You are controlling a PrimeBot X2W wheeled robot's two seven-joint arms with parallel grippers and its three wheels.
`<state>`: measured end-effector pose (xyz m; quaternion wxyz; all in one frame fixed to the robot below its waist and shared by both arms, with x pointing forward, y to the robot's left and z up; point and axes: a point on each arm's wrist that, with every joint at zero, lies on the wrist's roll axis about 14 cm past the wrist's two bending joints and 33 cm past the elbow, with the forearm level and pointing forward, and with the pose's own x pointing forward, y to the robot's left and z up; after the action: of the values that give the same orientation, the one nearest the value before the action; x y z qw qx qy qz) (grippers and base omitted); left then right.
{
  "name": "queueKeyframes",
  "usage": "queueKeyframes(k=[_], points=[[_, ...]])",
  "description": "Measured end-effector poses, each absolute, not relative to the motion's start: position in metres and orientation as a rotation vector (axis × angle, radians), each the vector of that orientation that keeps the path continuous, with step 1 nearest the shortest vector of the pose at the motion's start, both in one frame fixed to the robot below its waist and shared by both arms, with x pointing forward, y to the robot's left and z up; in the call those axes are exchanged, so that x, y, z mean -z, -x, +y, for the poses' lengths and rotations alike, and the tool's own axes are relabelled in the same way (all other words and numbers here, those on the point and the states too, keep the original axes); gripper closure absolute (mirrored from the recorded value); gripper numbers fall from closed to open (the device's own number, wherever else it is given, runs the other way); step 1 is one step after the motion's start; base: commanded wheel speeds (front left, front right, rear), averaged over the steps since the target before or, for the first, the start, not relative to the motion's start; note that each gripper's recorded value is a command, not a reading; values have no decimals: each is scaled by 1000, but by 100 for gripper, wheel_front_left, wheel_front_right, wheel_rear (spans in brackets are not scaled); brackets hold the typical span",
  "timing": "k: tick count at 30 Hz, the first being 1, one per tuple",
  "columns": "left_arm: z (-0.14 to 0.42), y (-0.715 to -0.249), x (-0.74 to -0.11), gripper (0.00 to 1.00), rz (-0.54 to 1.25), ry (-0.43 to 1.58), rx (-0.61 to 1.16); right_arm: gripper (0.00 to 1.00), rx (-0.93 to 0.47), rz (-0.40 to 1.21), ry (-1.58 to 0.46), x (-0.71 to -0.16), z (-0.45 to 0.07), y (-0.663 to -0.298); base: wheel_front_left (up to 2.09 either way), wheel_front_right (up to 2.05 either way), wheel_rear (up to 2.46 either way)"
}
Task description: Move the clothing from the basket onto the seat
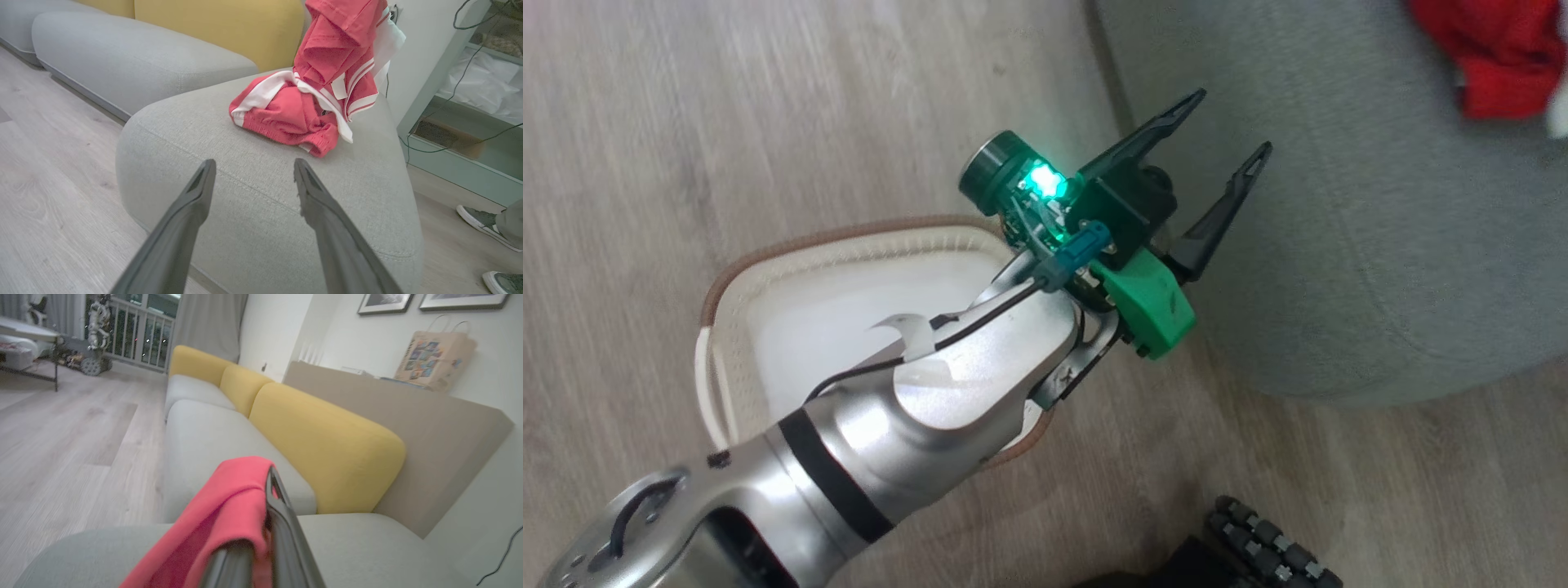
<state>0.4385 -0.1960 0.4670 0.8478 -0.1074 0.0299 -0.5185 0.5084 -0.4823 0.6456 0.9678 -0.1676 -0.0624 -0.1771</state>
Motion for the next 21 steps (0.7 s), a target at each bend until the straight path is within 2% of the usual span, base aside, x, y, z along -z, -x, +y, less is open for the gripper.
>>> queueKeyframes(k=[3,7,14,20,21], points=[[-188,-448,-456,0,80,232,1058,100,323,-31,357,-607,-475,-529,0,0,0],[-183,-451,-450,0,94,227,1041,100,303,72,362,-568,-472,-539,0,0,0],[-181,-448,-455,0,94,242,1038,100,245,400,317,-485,-458,-528,0,0,0],[-180,-447,-468,0,73,242,1031,100,220,594,245,-460,-451,-507,0,0,0],[-180,-447,-470,0,68,241,1031,83,224,603,247,-462,-454,-504,0,0,0]])
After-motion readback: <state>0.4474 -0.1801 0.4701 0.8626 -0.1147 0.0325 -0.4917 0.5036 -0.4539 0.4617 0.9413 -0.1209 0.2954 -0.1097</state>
